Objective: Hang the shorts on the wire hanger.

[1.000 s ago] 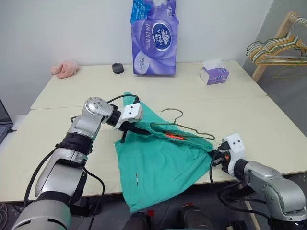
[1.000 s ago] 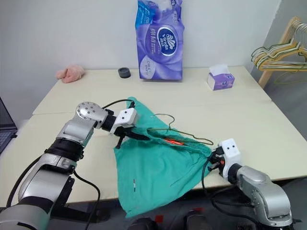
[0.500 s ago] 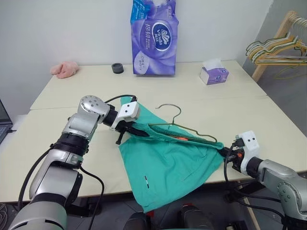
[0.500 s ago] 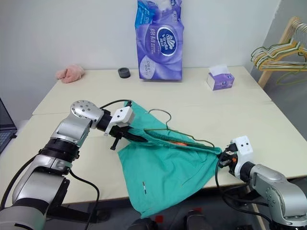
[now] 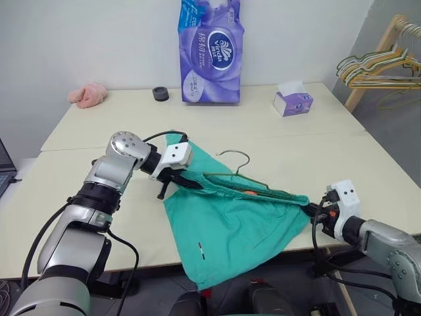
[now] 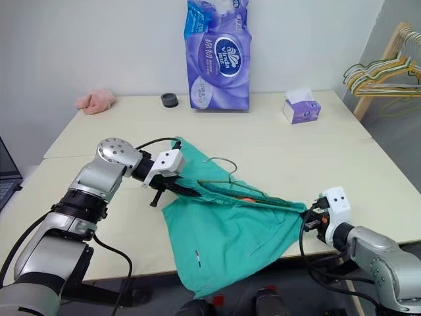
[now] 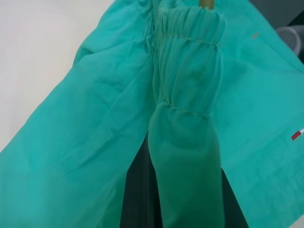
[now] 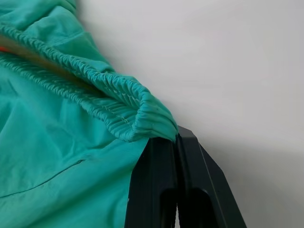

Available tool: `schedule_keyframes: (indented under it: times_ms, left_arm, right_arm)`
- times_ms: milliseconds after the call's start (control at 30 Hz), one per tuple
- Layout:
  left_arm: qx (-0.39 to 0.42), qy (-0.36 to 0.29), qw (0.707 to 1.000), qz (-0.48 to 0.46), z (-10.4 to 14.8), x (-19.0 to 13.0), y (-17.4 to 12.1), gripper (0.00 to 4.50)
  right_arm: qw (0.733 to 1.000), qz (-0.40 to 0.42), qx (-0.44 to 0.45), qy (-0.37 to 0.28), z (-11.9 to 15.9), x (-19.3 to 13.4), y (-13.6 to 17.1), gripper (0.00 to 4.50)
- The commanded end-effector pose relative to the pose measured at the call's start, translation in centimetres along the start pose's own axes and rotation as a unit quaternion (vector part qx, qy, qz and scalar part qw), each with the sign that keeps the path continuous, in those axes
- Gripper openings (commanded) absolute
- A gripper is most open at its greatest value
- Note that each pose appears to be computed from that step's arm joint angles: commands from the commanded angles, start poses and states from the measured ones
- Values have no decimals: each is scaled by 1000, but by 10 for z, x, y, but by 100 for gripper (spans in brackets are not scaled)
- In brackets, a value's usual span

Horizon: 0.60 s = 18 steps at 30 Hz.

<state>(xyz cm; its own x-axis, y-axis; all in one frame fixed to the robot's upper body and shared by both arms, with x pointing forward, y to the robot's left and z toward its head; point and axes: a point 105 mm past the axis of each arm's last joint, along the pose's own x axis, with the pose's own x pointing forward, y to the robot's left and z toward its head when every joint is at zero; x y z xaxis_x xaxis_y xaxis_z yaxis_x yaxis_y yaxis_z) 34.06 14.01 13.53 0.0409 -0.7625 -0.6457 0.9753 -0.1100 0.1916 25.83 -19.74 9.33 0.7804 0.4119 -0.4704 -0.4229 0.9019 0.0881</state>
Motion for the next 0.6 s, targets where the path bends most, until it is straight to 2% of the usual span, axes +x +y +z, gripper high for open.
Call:
schedule_keyframes:
  times_ms: [33, 200, 367, 600]
  left_arm:
    - [21, 16, 999, 35, 2, -10, 11, 0]
    - [39, 9, 998, 53, 7, 2, 20, 0]
    - [54, -10, 998, 43, 17, 22, 18, 0]
    - [66, -7, 997, 49, 16, 35, 18, 0]
  right_arm:
    - [998, -3, -61, -2, 13, -10, 3, 3]
    - [988, 17, -151, -2, 31, -5, 19, 3]
    - [980, 23, -199, -7, 52, 4, 24, 3]
    - [962, 42, -269, -7, 78, 2, 28, 3]
